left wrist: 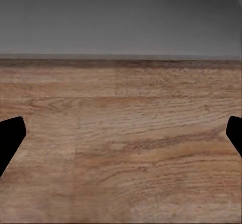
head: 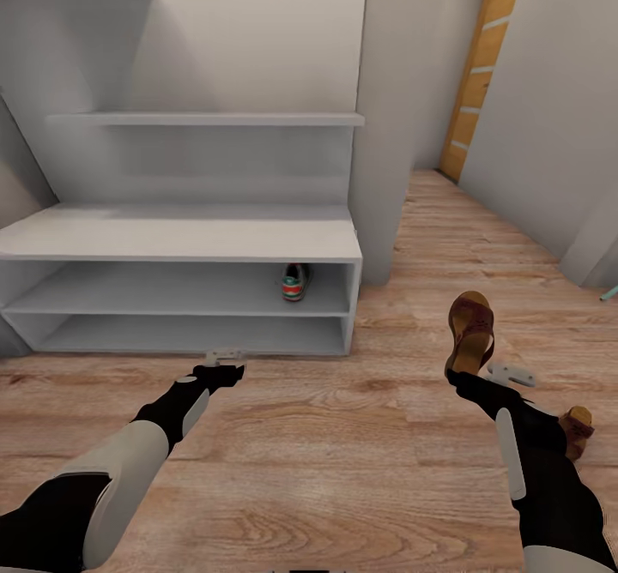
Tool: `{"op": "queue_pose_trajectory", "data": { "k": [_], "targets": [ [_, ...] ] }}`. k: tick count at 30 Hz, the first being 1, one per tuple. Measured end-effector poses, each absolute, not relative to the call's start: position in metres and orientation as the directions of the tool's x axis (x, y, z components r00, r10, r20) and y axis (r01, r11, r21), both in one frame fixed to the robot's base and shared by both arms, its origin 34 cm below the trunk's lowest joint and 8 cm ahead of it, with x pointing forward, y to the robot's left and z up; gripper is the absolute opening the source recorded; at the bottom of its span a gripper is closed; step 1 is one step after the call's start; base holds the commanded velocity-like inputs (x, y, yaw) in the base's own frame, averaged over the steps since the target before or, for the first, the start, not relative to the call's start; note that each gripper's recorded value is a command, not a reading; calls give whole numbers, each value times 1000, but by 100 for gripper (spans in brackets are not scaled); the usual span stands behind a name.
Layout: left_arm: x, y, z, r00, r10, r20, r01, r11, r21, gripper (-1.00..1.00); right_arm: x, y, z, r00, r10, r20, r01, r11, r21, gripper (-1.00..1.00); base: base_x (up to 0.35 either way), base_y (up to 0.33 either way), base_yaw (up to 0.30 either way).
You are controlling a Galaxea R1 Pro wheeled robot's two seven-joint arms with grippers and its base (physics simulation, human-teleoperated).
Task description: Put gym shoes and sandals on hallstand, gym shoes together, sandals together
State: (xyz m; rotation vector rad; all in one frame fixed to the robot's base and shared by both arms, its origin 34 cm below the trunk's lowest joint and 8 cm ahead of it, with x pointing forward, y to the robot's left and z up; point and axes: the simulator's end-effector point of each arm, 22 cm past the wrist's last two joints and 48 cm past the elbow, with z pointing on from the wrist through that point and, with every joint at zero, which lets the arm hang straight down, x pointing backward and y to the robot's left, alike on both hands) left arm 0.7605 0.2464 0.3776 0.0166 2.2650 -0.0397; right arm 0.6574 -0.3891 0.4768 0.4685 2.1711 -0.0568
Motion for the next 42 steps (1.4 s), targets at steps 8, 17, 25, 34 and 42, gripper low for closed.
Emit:
{"op": "queue_pose_trajectory", "data": {
  "k": [8, 17, 25, 34, 42],
  "targets": [
    [760, 247, 378, -641, -2, -768, 24, 999, -23, 100, 657, -389, 477, -535, 311, -786, 351, 928, 128, -100, -136, 317, 0],
    [760, 247, 378, -640, -2, -768, 25, 999, -23, 100, 657, -389, 477, -534, 311, -786, 351, 928, 128, -100, -65, 334, 0],
    [760, 246, 378, -640, -1, -769, 26, 999, -23, 100, 657, -389, 477, -534, 311, -786, 351, 928, 128, -100, -3, 348, 0],
    [760, 247, 378, -640, -1, -768, 26, 999, -23, 100, 657, -389, 477, -534, 311, -786, 351, 928, 128, -100, 0, 349, 0],
    [760, 247, 378, -640, -2, -768, 26, 999, -24, 100, 657, -389, 477, -534, 311, -786, 351, 928, 128, -100, 0, 349, 0]
  ]
}}
